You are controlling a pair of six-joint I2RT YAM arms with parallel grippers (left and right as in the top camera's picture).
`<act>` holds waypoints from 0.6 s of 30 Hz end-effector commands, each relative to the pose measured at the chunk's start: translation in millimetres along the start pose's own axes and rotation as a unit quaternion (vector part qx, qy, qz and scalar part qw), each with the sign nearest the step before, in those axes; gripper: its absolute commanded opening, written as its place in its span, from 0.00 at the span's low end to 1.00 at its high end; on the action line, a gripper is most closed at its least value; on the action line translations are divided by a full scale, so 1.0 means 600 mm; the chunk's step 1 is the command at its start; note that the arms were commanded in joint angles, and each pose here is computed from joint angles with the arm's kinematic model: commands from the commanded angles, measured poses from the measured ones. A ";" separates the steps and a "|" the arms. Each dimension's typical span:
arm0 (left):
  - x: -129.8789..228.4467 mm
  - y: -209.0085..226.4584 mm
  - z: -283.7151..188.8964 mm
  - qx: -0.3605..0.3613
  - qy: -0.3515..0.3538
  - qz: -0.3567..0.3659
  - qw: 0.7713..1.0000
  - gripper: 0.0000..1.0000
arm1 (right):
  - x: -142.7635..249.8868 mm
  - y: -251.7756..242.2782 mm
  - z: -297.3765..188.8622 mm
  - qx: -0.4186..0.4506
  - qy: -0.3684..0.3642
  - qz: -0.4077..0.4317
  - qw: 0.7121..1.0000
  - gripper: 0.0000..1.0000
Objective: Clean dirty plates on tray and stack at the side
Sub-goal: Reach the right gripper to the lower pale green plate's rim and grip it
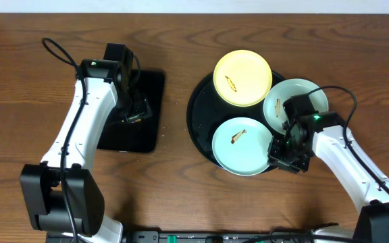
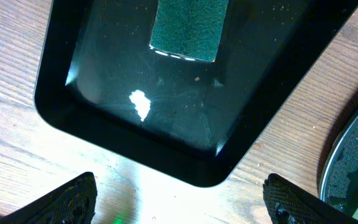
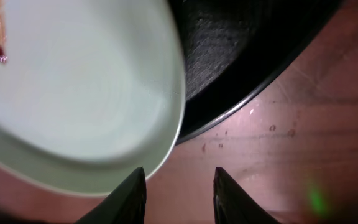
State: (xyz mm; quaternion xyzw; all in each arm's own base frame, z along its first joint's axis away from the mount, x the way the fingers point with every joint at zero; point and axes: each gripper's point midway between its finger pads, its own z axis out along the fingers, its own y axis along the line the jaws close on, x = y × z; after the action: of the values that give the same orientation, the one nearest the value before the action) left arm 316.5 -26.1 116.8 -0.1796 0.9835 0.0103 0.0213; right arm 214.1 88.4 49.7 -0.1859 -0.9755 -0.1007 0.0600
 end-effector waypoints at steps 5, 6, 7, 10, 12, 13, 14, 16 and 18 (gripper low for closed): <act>0.003 0.004 0.005 -0.005 0.004 -0.003 1.000 0.86 | -0.009 0.006 0.034 -0.007 -0.036 0.045 0.998 0.30; 0.003 0.004 0.005 -0.005 0.003 -0.004 1.000 0.86 | -0.012 0.008 0.037 -0.011 -0.041 0.048 0.998 0.29; 0.003 0.004 0.005 -0.005 0.004 -0.003 1.000 0.86 | -0.014 0.009 0.039 -0.014 -0.044 0.050 0.998 0.27; 0.003 0.004 0.005 -0.005 0.004 -0.004 1.000 0.86 | -0.016 0.009 0.043 -0.017 -0.047 0.051 0.997 0.18; 0.003 0.004 0.005 -0.005 0.003 -0.003 1.000 0.87 | -0.016 0.008 0.045 -0.016 -0.047 0.051 0.997 0.11; 0.003 0.005 0.005 -0.005 0.003 -0.003 1.000 0.86 | -0.017 0.008 0.045 -0.015 -0.049 0.051 0.997 0.07; 0.003 0.005 0.005 -0.005 0.003 -0.003 1.000 0.86 | -0.018 0.007 0.044 -0.014 -0.051 0.051 0.997 0.03; 0.003 0.005 0.005 -0.006 0.003 -0.003 1.000 0.86 | -0.020 0.009 0.044 -0.016 -0.053 0.050 0.997 0.01; 0.003 0.005 0.005 -0.006 0.003 -0.003 1.000 0.86 | -0.029 0.014 0.041 -0.022 -0.062 0.021 0.998 0.01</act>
State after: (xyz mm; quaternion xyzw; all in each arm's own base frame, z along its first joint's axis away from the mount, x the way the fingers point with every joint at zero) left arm 316.7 -26.1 116.3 -0.1796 0.9834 0.0101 0.0218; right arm 227.4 95.9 22.9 -0.2380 -0.9651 -0.1085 0.0122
